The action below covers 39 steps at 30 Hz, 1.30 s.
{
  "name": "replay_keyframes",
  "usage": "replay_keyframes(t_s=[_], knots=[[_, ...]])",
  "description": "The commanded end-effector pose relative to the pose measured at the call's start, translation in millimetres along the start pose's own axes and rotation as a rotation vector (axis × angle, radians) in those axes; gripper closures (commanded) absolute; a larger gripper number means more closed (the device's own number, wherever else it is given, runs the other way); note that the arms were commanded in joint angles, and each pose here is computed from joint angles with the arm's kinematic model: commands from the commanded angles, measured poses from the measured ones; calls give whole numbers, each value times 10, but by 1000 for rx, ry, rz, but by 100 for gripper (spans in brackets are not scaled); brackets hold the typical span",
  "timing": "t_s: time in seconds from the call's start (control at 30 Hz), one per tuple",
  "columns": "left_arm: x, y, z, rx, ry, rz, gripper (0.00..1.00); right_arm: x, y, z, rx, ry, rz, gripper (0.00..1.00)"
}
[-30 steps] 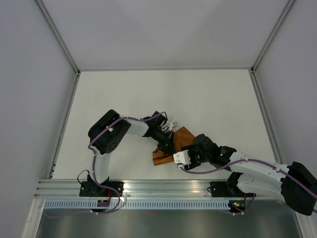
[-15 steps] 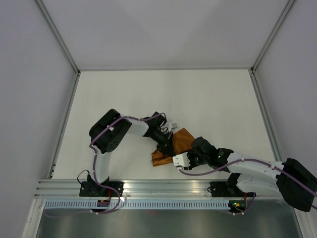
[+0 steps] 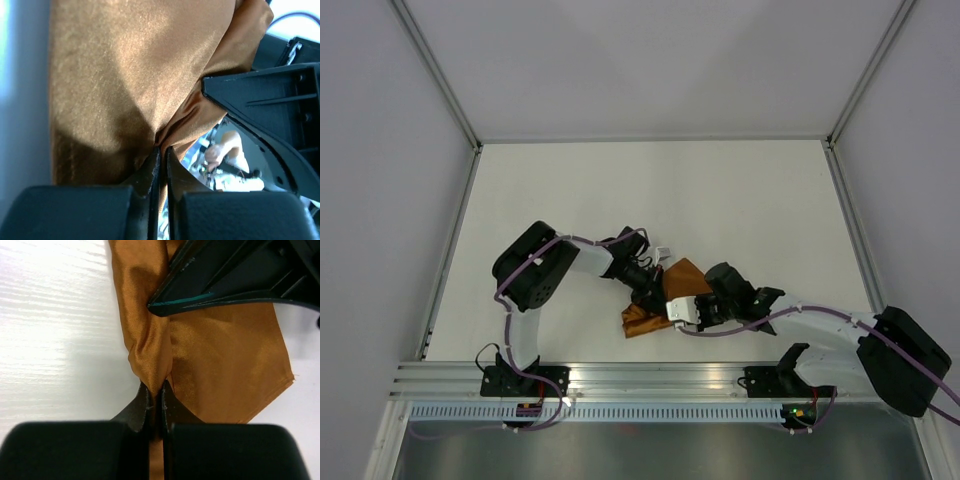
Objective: Fold the napkin, place the utensils inside, and roll it up
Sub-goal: Roll the napkin at the center of the board.
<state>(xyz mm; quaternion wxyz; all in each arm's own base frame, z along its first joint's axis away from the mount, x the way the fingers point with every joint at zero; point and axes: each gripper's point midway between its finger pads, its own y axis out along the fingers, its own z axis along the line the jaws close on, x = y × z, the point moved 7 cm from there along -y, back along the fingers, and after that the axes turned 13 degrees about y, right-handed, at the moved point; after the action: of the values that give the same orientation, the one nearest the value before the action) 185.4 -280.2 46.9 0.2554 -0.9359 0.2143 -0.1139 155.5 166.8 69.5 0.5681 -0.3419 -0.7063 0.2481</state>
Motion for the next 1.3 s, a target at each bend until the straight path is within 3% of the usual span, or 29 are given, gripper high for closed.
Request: replay_keyframes(t_s=[0.0,0.2,0.47,0.77,0.97,1.27], knots=[[-207,-95,406,296,-183,-66,91,-303,-46,50,165,103,134,100],[-39,-314,161,279,-65,-247,76,-424,47,-113,385,219,201,100],[59,-536,34,276,43,-489,66,-481,149,-382,617,358,254,99],[64,-979,-260,393,369,-827,56,-592,341,-530,763,469,307,99],[3,-843,-456,474,677,-785,55,-599,423,-612,791,518,343,100],[-10,-330,-646,479,917,-652,55,-608,487,-673,799,561,373,100]])
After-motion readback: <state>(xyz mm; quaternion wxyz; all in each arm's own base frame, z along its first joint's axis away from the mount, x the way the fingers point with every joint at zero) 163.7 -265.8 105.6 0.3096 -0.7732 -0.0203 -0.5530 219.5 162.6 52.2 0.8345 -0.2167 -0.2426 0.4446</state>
